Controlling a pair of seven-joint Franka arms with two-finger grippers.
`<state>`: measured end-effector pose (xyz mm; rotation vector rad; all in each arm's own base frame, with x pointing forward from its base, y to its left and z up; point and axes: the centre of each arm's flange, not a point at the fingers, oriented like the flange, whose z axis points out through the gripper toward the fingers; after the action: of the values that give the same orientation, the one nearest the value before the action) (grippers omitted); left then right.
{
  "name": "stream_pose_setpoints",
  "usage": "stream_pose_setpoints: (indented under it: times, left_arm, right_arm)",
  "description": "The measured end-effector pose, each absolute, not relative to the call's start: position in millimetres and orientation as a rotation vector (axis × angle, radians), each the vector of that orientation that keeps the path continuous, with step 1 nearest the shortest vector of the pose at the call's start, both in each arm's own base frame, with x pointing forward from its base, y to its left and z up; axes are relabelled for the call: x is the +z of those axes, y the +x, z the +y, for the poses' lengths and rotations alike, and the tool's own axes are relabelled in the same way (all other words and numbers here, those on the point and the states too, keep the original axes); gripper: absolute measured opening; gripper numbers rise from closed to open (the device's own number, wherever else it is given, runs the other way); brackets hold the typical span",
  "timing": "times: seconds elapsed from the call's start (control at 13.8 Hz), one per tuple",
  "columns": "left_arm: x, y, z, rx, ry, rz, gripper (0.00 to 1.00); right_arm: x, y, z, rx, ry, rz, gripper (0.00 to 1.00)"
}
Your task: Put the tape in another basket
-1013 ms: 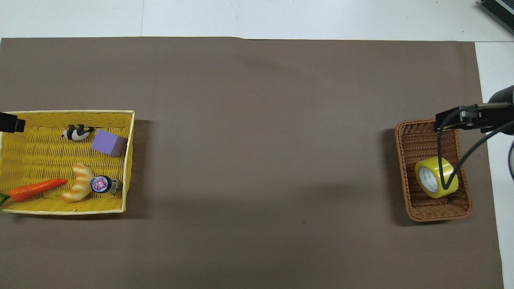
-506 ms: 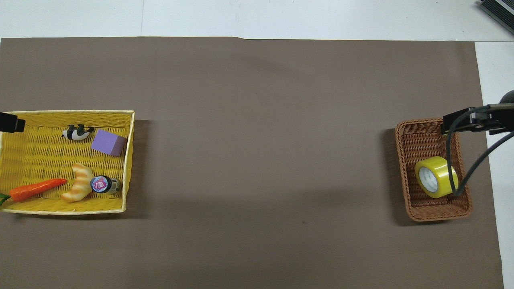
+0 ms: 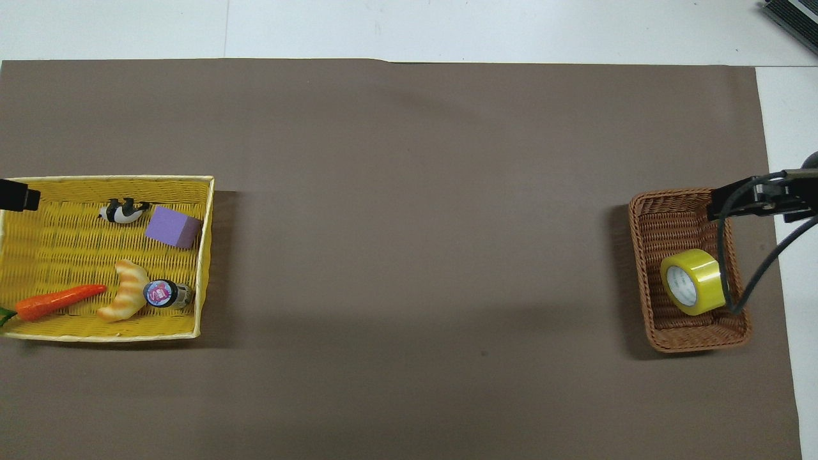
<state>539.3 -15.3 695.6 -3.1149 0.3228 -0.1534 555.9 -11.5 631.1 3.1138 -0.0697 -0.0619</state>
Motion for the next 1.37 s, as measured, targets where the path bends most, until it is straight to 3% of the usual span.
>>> stream_pose_setpoints:
  times: [1.37]
  left_arm:
    - [695.6, 539.2, -15.3, -0.153, -3.115, 0.323, 1.0]
  right_arm:
    - [634.9, 555.1, -13.1, -0.053, 3.115, -0.075, 1.0]
